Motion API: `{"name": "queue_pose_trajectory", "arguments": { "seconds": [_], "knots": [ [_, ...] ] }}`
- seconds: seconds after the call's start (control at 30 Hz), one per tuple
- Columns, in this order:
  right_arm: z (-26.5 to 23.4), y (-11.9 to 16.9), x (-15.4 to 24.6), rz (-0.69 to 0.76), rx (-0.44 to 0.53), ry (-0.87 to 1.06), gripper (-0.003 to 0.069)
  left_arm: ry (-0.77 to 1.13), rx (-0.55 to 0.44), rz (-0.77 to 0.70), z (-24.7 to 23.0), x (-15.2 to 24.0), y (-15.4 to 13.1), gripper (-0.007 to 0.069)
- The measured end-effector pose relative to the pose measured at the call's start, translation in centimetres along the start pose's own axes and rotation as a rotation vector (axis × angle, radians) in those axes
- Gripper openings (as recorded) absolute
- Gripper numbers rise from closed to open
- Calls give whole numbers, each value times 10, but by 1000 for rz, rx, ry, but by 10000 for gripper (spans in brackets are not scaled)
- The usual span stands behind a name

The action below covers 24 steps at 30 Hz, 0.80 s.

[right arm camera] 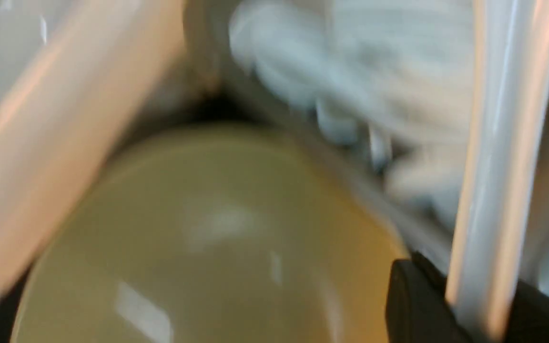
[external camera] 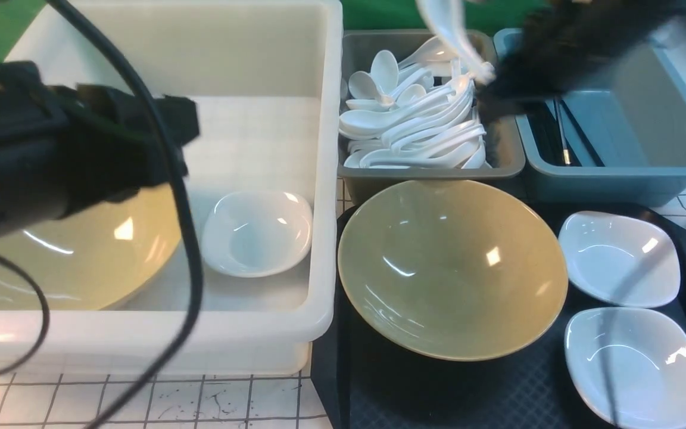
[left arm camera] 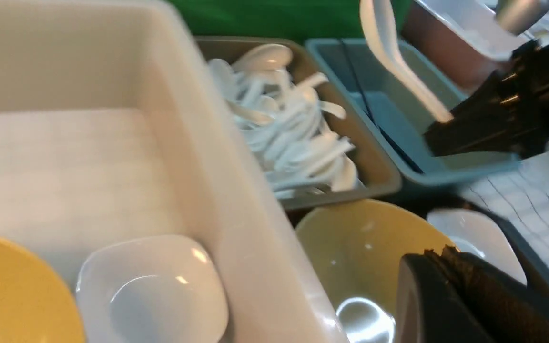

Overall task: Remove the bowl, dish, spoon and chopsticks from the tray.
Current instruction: Use the right arm to put the soup spoon into the small storage box in the middle

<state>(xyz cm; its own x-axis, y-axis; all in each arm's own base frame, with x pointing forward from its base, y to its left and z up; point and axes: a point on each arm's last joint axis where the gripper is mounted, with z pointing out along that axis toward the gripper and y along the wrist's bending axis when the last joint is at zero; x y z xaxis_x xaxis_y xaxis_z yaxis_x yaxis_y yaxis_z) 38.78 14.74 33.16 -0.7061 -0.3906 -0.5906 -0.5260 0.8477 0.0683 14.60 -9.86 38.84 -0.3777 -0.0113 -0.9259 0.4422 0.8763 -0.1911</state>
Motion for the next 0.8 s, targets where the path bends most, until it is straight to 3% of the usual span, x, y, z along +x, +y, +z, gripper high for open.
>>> {"name": "queue_pose_trajectory", "arguments": {
  "seconds": [0.07,0.27,0.6,0.67,0.8],
  "knots": [
    [41,-10,-21,2,7,-28,127,-6,-14,-24,0,-1,2,-1],
    [101,-31,-42,-38,75,-39,152,14,-18,-30,0,1,2,-1],
    [131,-44,-37,22,155,4,487,45,11,44,0,4,0,-1],
    [124,-43,-39,29,157,16,536,50,23,52,0,4,-1,-1],
    [90,-37,-44,39,147,66,563,55,55,84,0,5,-4,-1]
  ]
}}
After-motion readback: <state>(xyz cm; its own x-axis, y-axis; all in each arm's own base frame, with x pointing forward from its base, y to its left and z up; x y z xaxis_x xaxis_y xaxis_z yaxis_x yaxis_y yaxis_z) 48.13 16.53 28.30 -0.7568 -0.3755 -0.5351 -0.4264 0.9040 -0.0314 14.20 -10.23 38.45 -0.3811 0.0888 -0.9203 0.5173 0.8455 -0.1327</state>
